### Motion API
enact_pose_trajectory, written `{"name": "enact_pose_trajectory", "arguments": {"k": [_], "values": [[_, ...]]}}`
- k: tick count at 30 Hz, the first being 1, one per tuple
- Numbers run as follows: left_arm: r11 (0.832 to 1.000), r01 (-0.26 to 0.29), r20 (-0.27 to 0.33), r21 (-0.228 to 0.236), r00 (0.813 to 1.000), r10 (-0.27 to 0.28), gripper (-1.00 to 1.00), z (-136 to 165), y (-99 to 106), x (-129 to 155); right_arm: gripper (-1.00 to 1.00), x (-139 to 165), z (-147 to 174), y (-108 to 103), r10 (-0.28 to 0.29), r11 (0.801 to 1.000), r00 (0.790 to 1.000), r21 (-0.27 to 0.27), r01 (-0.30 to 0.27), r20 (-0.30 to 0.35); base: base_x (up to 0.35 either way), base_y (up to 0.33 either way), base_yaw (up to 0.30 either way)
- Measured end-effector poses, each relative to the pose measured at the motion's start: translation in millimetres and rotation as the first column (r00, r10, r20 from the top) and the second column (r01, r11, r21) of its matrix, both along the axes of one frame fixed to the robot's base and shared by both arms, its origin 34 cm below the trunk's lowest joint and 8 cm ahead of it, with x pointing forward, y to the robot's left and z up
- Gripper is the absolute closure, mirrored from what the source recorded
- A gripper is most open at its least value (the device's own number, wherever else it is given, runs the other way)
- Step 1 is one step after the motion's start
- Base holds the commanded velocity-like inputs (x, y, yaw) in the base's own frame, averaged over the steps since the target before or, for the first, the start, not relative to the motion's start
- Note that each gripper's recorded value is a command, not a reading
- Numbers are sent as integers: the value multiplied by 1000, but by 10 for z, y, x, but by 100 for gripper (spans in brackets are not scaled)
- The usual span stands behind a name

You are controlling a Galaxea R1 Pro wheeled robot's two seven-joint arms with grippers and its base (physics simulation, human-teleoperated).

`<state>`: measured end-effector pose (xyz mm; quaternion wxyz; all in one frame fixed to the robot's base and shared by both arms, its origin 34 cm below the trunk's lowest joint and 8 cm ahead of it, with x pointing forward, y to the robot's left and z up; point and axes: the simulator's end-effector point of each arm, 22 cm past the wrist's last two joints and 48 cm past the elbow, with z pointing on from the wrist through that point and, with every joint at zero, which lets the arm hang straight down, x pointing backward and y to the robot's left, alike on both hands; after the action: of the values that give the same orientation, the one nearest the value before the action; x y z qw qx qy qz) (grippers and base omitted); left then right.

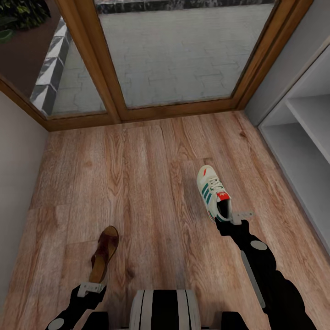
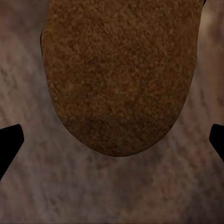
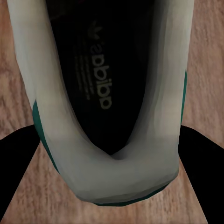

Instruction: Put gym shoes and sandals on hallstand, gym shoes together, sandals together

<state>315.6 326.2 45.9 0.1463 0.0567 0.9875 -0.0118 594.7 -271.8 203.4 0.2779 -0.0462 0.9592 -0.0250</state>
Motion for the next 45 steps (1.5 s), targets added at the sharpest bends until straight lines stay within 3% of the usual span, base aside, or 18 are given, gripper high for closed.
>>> {"name": "enact_pose_trajectory", "arguments": {"k": [25, 26, 45], "values": [[1000, -3, 1, -1, 1000, 3, -100, 0, -7, 5, 100, 4, 4, -2, 0, 1000, 1000, -1, 0, 1, 48, 0, 0], [1000, -3, 1, -1, 1000, 3, 100, 0, -7, 5, 100, 4, 5, -1, 0, 1000, 1000, 0, 0, 1, 0, 0, 0], [1000, -7, 10, -1, 1000, 7, 100, 6, 3, 43, 100, 5, 5, 0, 0, 1000, 1000, 0, 0, 1, 0, 0, 0]]}}
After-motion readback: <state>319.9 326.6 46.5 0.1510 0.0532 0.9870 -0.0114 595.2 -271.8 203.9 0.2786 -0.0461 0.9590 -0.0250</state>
